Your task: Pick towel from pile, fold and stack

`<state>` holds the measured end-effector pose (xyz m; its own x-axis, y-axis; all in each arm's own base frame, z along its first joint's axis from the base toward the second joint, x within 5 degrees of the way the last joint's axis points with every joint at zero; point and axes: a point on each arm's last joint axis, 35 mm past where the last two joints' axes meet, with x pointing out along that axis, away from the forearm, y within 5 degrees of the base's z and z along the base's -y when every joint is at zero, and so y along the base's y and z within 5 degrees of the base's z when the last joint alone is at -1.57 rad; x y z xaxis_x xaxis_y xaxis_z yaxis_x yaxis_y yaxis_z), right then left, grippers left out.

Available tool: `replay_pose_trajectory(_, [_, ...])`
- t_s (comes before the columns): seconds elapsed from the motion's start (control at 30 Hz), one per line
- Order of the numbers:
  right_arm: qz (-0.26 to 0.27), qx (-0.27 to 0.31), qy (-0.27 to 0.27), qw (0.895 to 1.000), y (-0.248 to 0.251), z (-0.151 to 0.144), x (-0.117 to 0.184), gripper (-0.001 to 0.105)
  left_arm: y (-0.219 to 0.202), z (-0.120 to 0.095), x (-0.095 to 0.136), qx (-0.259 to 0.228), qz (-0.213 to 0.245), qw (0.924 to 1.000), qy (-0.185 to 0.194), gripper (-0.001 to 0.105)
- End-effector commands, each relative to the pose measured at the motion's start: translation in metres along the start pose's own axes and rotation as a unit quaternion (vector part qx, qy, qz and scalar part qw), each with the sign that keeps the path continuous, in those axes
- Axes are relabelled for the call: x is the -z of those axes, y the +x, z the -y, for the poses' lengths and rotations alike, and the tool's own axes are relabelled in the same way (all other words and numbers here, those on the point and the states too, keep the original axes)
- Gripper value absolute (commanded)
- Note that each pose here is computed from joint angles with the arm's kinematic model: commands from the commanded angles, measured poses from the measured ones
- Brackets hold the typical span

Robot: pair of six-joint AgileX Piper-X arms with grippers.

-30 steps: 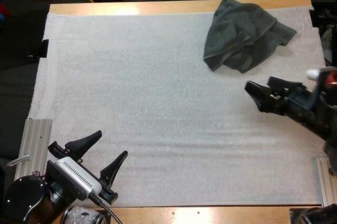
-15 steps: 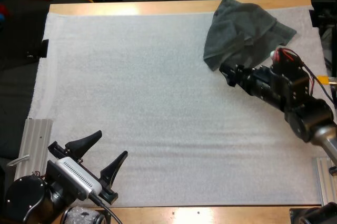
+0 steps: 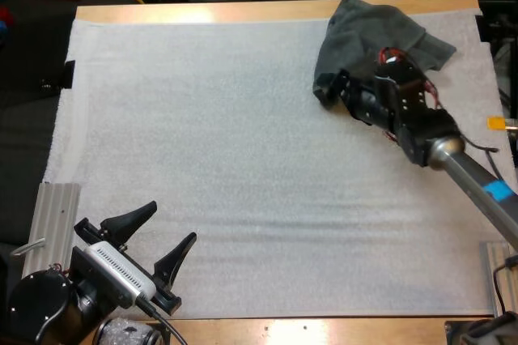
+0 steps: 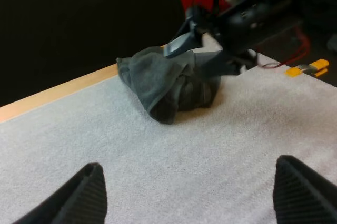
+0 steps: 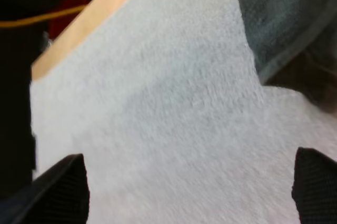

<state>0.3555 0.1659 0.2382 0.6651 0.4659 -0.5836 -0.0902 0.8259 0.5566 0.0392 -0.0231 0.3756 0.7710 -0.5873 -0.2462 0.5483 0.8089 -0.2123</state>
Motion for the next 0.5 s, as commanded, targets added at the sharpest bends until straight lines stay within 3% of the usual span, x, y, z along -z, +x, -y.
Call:
replay_pose_trajectory(0.0, [0.017, -0.019, 0.027, 0.999, 0.006, -0.003, -0.005, 0.077, -0.001, 0.001, -0.003, 0.007, 0.008, 0.9999, -0.001, 0.063])
replay_pose_trajectory(0.2, [0.021, -0.036, 0.096, 0.994, 0.04, 0.01, 0.004, 0.077, -0.001, 0.001, -0.003, 0.007, 0.006, 1.0, -0.002, 0.063])
replay_pose_trajectory(0.47, [0.02, -0.037, 0.128, 0.991, 0.075, 0.028, 0.019, 0.077, -0.001, 0.001, -0.002, 0.012, 0.005, 0.9999, -0.002, 0.063])
